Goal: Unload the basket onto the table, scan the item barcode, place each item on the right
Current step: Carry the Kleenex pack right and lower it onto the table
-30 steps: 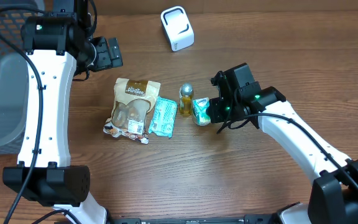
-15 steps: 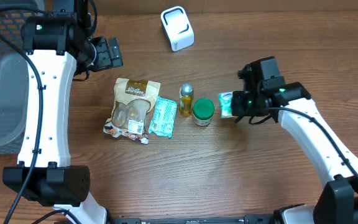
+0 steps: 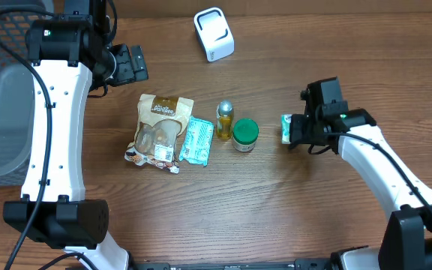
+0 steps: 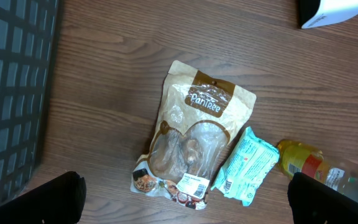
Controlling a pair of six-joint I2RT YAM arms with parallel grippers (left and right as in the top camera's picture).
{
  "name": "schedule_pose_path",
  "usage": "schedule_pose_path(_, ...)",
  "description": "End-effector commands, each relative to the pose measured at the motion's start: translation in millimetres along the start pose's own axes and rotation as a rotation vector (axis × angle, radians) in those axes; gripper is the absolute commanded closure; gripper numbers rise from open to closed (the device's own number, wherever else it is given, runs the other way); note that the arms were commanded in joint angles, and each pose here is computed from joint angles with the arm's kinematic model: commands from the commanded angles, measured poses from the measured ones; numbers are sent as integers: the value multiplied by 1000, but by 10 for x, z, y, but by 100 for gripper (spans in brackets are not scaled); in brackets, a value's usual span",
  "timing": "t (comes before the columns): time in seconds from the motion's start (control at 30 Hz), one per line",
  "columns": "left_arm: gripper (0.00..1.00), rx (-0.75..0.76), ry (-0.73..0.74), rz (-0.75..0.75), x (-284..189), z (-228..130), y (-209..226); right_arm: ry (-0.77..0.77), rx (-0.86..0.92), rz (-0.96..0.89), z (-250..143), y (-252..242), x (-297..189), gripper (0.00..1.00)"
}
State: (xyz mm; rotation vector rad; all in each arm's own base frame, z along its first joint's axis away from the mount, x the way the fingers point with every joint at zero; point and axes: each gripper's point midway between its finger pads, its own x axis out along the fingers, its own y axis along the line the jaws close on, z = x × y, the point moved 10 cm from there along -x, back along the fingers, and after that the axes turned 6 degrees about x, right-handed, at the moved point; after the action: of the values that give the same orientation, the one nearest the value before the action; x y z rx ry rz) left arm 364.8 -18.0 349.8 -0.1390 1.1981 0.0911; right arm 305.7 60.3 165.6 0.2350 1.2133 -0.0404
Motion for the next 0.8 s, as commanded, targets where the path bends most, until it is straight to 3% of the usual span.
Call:
schedule_pose_path(0.0, 0, 13, -11, -9, -31, 15, -15, -35, 69, -83, -26, -109, 89, 96)
schedule_pose_path(0.33, 1, 13, -11, -9, -31, 15, -15, -63, 70, -69, -215, -189, 334, 96)
schedule_pose_path(0.37, 0, 13, -11, -9, -31, 15, -15, -66, 70, -67, -218, -191, 341, 94)
schedule_pose_path(0.4, 0, 13, -11, -9, -31, 15, -15, -68, 70, -66, -218, -190, 343, 77)
schedule_pose_path(0.53, 0, 13, -11, -9, -31, 15, -15, -87, 71, -71, -191, -189, 340, 57)
schedule_pose_path(0.77, 1, 13, -11, -8, -31, 15, -14, -118, 98, -24, 113, -5, 56, 54)
